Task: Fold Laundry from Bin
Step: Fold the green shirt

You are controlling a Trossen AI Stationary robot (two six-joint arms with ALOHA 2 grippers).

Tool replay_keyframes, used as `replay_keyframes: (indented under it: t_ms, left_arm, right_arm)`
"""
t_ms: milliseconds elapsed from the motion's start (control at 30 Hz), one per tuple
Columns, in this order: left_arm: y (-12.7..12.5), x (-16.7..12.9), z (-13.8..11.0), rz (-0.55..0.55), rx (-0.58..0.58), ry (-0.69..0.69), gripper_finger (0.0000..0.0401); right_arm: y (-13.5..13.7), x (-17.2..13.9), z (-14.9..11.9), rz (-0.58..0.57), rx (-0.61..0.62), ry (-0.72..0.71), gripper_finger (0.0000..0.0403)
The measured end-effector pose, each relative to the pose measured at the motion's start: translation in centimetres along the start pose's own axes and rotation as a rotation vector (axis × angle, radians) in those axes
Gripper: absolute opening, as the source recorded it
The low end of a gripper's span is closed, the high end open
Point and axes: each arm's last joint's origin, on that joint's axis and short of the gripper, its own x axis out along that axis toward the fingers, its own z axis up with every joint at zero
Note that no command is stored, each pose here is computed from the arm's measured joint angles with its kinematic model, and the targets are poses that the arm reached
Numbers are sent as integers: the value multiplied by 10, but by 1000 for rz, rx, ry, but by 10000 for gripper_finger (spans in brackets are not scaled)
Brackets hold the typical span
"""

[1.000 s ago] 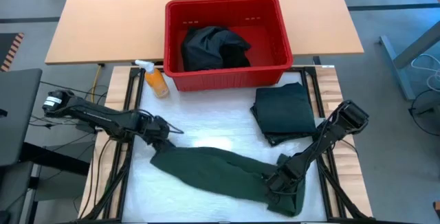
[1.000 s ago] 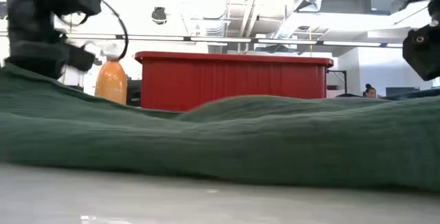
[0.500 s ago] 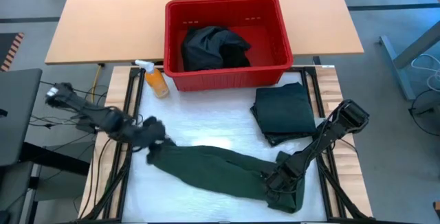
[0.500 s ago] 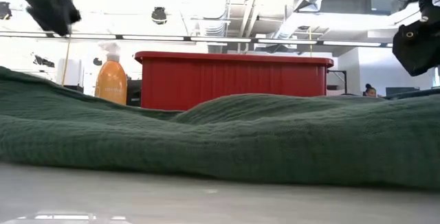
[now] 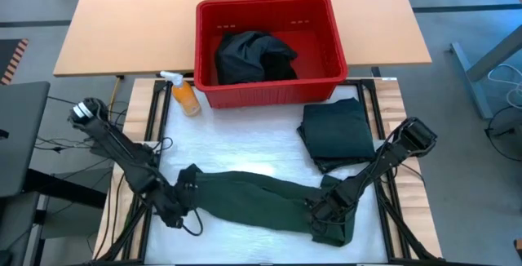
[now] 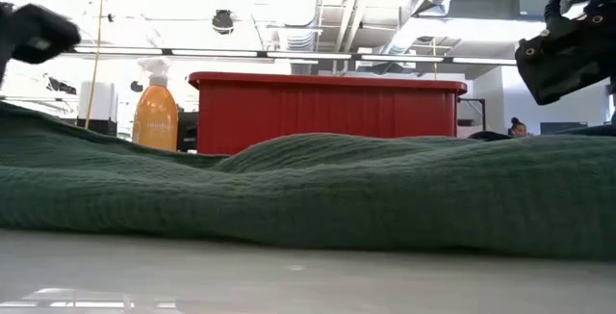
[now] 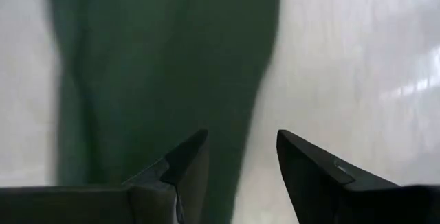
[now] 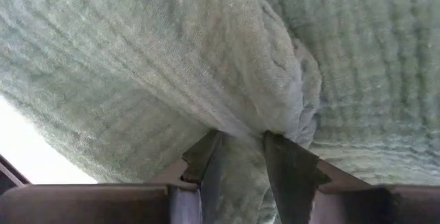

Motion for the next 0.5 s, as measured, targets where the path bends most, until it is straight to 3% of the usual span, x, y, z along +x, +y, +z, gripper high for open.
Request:
replay_keyframes:
  t_ms: [167,233,367,500]
  left_arm:
    - [-9,23,-7,-7,78,123,162]
    - [-9,32,-11,45,100,173,162]
    - [-3,47,-18,182,35,237,159]
    - [-3,52,-19,203,34,254,111]
  right_arm:
    - [0,0,0,5,7,19,140]
    - [0,0,0,6,8,19,140]
    - [0,0,0,6,12,21,140]
    - [1,0,-2,8,14,25,140]
